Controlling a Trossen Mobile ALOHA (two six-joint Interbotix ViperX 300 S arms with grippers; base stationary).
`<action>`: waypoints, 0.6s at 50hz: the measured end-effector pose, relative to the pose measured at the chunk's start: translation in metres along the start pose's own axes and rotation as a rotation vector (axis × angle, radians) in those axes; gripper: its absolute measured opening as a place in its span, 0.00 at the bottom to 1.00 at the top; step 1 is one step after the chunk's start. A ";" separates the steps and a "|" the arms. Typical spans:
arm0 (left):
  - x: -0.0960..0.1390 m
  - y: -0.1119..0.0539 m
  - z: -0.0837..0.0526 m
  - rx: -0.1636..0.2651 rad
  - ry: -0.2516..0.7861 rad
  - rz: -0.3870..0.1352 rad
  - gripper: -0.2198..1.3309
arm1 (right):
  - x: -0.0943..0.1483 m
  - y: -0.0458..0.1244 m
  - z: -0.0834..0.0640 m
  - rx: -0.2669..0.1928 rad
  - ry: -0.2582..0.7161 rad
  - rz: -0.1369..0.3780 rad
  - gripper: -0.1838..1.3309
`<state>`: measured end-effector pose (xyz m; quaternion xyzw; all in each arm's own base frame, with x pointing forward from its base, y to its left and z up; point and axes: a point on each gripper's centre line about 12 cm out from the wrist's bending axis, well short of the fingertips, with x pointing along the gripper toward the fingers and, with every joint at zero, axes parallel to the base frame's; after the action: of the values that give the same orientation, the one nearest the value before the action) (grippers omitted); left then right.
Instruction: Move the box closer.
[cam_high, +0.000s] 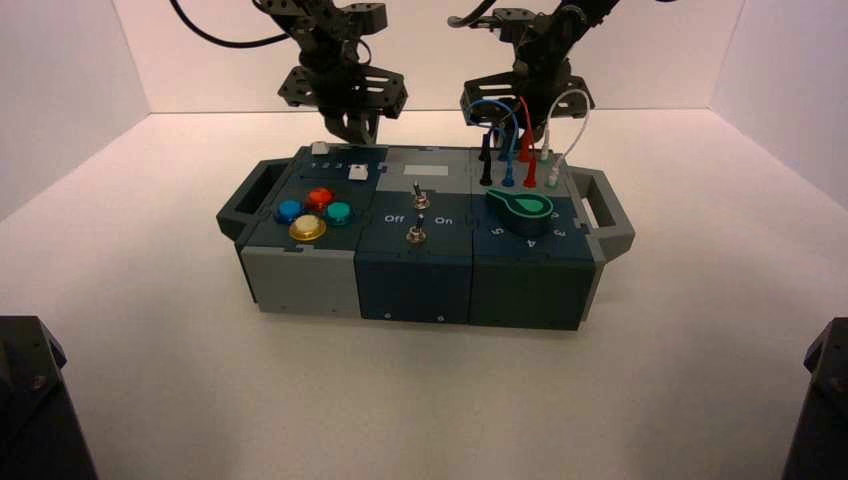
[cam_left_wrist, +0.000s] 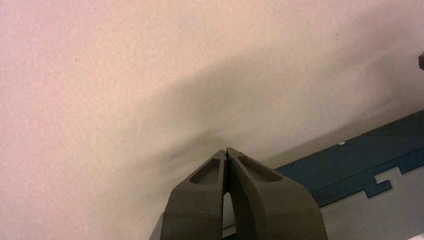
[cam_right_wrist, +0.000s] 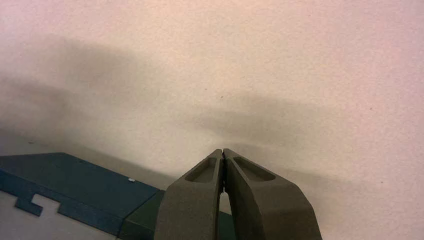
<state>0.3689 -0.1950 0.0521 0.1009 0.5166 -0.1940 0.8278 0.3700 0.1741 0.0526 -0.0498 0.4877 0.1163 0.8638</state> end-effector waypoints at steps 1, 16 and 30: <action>0.000 0.000 -0.001 0.000 0.003 0.000 0.04 | 0.000 0.000 0.000 0.000 0.000 0.000 0.03; -0.009 -0.002 -0.022 -0.002 0.051 -0.002 0.04 | -0.009 0.018 -0.017 -0.039 0.045 0.001 0.03; -0.020 -0.023 -0.038 0.052 0.160 -0.022 0.04 | -0.025 0.024 -0.040 -0.037 0.088 0.005 0.03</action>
<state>0.3206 -0.1973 0.0536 0.1319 0.5770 -0.2078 0.7788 0.3182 0.1856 0.0532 -0.0696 0.5231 0.1252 0.8401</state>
